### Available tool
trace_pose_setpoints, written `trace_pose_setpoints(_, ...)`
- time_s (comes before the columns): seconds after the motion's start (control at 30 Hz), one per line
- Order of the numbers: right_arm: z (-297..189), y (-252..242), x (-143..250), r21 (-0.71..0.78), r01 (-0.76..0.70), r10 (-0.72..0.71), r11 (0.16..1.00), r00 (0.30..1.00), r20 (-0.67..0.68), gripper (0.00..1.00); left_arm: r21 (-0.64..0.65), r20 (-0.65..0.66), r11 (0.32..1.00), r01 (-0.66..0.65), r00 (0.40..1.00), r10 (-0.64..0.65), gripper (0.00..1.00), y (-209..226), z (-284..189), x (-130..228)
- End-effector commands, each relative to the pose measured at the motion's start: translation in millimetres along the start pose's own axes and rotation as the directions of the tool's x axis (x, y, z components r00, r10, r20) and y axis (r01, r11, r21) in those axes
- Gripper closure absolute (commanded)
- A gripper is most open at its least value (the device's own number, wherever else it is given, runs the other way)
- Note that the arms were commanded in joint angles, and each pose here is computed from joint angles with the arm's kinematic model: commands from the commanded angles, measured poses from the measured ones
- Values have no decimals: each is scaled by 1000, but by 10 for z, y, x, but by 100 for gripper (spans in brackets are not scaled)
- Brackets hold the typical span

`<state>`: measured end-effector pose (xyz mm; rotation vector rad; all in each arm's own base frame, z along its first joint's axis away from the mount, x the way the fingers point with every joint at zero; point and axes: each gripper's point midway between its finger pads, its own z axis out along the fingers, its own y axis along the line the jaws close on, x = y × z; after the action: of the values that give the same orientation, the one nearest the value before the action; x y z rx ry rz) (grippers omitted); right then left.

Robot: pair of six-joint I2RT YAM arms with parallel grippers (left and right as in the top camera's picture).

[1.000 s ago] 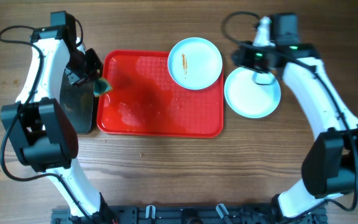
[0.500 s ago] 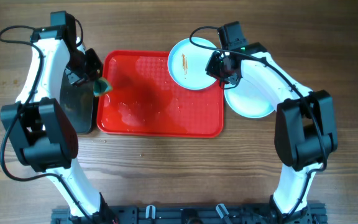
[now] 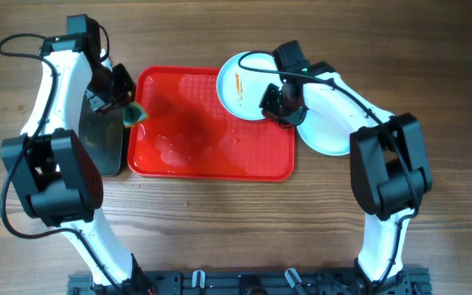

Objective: Clean dirty plates on tray and stack at the side
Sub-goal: 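Grasp the rim of the last dirty plate on the red tray with right gripper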

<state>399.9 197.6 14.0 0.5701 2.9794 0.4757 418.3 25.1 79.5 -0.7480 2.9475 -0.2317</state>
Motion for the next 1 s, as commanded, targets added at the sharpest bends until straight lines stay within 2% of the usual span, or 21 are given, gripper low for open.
trace_pose_setpoints(0.0,124,155,288,4,77,-76,997,995,-58,83,10,48,1000,-1,999,0,96,-47,-161,-61)
trace_pose_setpoints(0.17,195,387,655,-8,198,-198,980,975,-96,84,9,46,1000,0,999,0,96,-44,-160,-54)
trace_pose_setpoints(0.2,205,453,727,-24,241,-242,970,965,-103,81,9,45,1000,-1,999,0,96,-44,-160,-53)
trace_pose_setpoints(0.23,189,517,746,-34,271,-273,962,957,-96,70,9,45,1000,-1,999,0,96,-44,-160,-53)
trace_pose_setpoints(0.3,97,635,654,-59,316,-320,947,945,-65,57,9,45,1000,-1,999,0,96,-44,-160,-53)
trace_pose_setpoints(0.43,-236,836,307,-90,473,-472,877,881,26,47,9,45,1000,-1,999,0,96,-44,-160,-53)
trace_pose_setpoints(0.57,-601,807,-226,-15,579,-574,815,812,106,48,11,49,1000,-1,999,0,96,-48,-161,-64)
trace_pose_setpoints(0.67,-432,751,-422,49,653,-655,755,752,68,50,13,54,1000,-2,999,1,96,-53,-161,-74)
trace_pose_setpoints(0.73,-126,669,-379,50,694,-694,719,720,-14,52,12,52,1000,-1,999,1,96,-52,-161,-71)
trace_pose_setpoints(0.83,87,632,-197,-29,720,-719,693,687,-108,57,12,53,1000,-1,999,1,96,-53,-161,-72)
trace_pose_setpoints(0.97,82,755,-62,-113,689,-698,716,706,-121,64,15,58,1000,-2,998,1,96,-58,-162,-86)
